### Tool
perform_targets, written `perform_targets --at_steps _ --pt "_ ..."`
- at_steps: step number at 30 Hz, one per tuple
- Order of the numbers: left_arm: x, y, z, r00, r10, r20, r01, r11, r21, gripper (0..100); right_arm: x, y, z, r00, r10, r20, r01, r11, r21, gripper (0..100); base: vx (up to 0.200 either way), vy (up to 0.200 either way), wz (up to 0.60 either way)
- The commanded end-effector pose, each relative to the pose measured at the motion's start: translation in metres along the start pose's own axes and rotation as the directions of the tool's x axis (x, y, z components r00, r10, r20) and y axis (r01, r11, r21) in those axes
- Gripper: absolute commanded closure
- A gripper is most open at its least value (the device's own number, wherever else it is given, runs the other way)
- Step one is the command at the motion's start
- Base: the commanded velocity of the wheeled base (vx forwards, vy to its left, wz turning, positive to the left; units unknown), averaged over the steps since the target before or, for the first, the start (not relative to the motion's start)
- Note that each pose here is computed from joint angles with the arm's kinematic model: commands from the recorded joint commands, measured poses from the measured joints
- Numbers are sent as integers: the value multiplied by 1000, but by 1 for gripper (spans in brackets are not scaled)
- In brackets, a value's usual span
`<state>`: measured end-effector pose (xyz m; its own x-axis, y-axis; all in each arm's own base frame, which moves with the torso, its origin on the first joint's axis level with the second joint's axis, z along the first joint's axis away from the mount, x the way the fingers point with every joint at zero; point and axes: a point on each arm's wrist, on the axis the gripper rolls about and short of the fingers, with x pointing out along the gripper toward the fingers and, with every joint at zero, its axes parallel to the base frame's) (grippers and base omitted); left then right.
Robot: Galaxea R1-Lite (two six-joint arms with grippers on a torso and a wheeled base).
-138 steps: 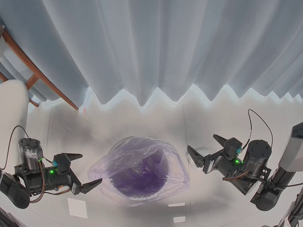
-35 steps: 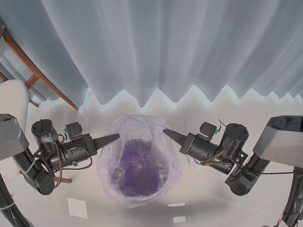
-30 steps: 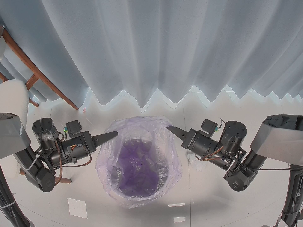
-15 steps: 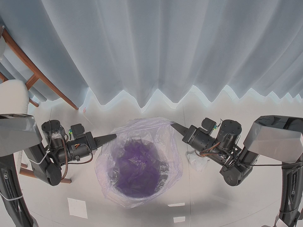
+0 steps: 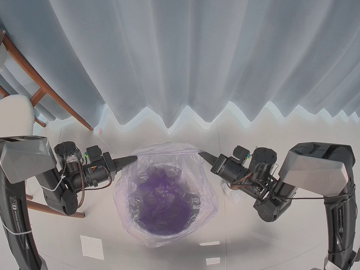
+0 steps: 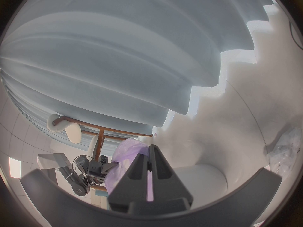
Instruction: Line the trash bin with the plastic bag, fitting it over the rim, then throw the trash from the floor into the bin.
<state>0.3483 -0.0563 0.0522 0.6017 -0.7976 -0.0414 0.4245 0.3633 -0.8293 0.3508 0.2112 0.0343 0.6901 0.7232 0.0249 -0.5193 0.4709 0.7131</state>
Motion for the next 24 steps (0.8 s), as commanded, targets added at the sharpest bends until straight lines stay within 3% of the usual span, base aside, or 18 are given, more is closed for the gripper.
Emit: perform_targets --at_steps 1,24 --pt "5 14 2 1000 12 6 -12 1000 -8 100 7 -11 -7 1000 -27 -2 27 1000 5 100 0 0 0" --pt "21 59 -3 999 42 1 -42 994 -104 100 21 -39 -28 996 -74 -43 75 997 15 100 0 0 0"
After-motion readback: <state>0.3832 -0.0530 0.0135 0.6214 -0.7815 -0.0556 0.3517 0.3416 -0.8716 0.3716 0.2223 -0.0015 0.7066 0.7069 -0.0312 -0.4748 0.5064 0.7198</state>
